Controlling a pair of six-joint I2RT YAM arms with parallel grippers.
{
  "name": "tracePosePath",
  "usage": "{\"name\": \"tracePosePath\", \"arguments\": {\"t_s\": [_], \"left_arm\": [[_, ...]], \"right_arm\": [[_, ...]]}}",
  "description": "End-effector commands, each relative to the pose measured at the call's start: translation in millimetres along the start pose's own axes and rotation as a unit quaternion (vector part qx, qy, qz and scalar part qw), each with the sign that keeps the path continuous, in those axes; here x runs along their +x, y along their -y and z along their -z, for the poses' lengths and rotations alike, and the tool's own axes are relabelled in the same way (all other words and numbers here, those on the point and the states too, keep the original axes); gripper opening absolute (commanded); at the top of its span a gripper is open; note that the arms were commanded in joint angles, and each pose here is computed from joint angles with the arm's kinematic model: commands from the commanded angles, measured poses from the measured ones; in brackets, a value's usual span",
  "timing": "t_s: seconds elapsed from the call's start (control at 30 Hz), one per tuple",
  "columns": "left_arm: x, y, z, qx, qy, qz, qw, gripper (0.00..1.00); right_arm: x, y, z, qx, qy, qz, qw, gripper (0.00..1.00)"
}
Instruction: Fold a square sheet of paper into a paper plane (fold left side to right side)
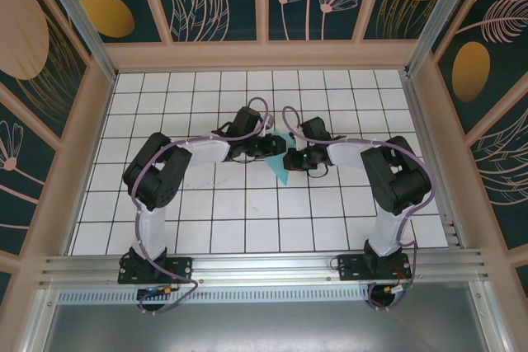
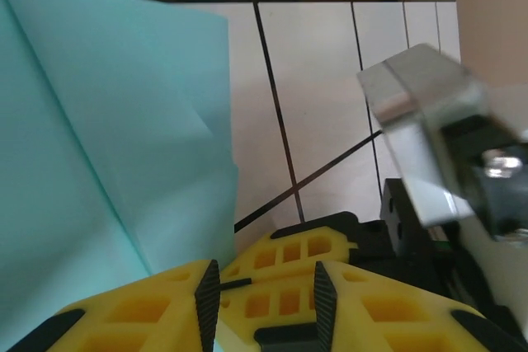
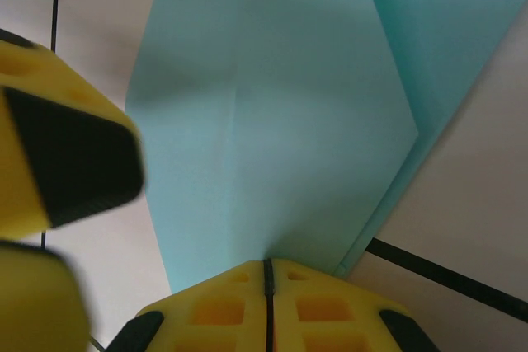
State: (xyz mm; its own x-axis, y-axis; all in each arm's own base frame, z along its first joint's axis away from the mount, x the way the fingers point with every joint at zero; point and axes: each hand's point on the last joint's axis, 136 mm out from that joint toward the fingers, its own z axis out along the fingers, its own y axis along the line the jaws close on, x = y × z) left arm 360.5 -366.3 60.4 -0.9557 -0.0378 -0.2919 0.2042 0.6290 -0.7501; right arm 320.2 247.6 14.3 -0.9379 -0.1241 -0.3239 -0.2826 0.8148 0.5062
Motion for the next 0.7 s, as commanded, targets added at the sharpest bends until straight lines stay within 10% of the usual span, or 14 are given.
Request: {"name": "tracePosePath", "arguments": {"t_s": [0.0, 0.67], "left_arm": [[-9.0, -1.2, -8.9, 0.015, 0.005, 0.009, 1.0, 0.38], [-28.5, -57.2, -38.8, -0.089, 0.006, 0.012, 0.996, 0.38]], "right_arm": [[58.8, 45.0, -13.5, 0.082, -0.091, -0.043, 0.992, 0.09], [66.9, 50.9, -9.6, 0.1, -0.105, -0.039, 0.989, 0.08]]}}
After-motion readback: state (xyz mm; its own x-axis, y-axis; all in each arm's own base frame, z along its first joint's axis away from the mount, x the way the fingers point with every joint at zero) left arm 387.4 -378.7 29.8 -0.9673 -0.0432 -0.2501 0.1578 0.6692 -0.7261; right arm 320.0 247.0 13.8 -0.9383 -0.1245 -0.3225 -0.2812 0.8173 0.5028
